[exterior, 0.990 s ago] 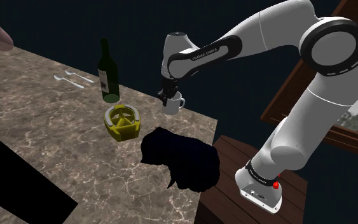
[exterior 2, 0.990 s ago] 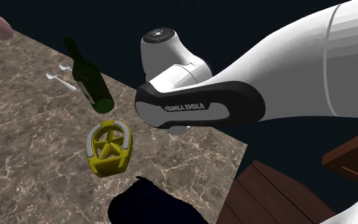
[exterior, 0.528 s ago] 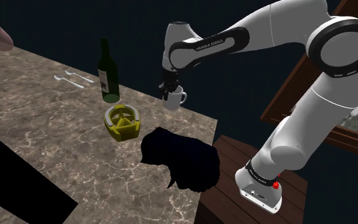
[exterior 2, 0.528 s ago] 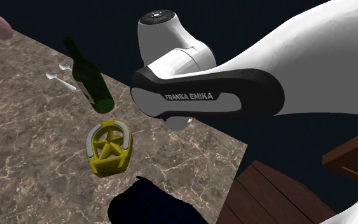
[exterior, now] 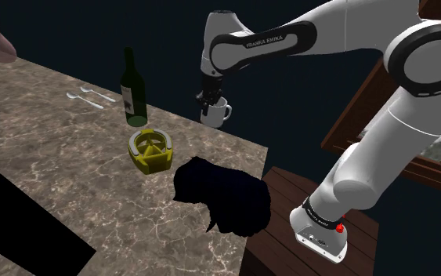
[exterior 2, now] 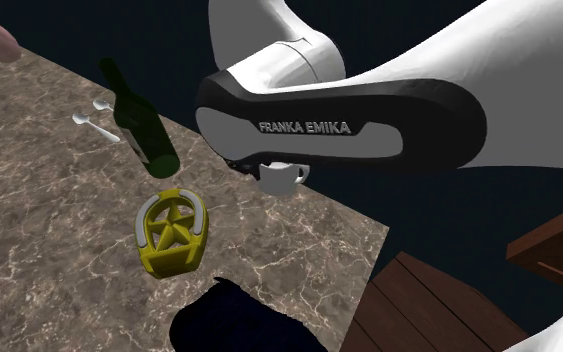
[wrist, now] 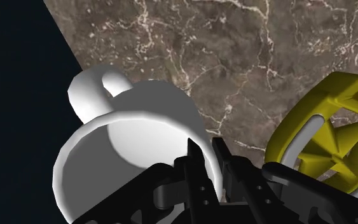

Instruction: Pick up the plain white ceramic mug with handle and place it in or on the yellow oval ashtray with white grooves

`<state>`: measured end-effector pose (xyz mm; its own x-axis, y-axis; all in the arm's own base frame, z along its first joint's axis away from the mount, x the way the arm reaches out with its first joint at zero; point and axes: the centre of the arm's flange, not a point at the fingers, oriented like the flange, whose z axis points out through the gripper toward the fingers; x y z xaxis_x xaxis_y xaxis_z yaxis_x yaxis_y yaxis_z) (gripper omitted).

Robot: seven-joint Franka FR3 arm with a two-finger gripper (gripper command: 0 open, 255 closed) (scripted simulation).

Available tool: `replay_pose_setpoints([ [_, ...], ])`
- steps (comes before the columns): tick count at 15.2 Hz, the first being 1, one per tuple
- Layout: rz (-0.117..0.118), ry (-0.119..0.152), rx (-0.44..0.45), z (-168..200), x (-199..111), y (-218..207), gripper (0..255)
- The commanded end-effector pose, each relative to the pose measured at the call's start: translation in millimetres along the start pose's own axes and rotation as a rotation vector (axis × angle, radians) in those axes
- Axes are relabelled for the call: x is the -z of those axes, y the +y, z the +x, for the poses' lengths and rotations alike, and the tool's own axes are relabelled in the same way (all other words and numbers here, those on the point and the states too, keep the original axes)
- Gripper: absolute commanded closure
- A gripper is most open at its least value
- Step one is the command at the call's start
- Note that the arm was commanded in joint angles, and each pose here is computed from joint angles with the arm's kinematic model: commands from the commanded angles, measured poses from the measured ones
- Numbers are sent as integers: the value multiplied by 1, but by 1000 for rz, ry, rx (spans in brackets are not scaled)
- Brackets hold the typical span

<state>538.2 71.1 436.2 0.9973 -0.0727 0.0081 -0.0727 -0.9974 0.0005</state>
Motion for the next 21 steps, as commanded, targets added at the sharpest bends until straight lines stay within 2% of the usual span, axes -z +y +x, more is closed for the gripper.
replay_pose_setpoints([
  [1, 0, 0, 0, -1, 12, 0, 255],
  [5, 0, 0, 0, 0, 33, 0, 255],
  [21, 0, 0, 0, 41, 51, -206, 255],
])
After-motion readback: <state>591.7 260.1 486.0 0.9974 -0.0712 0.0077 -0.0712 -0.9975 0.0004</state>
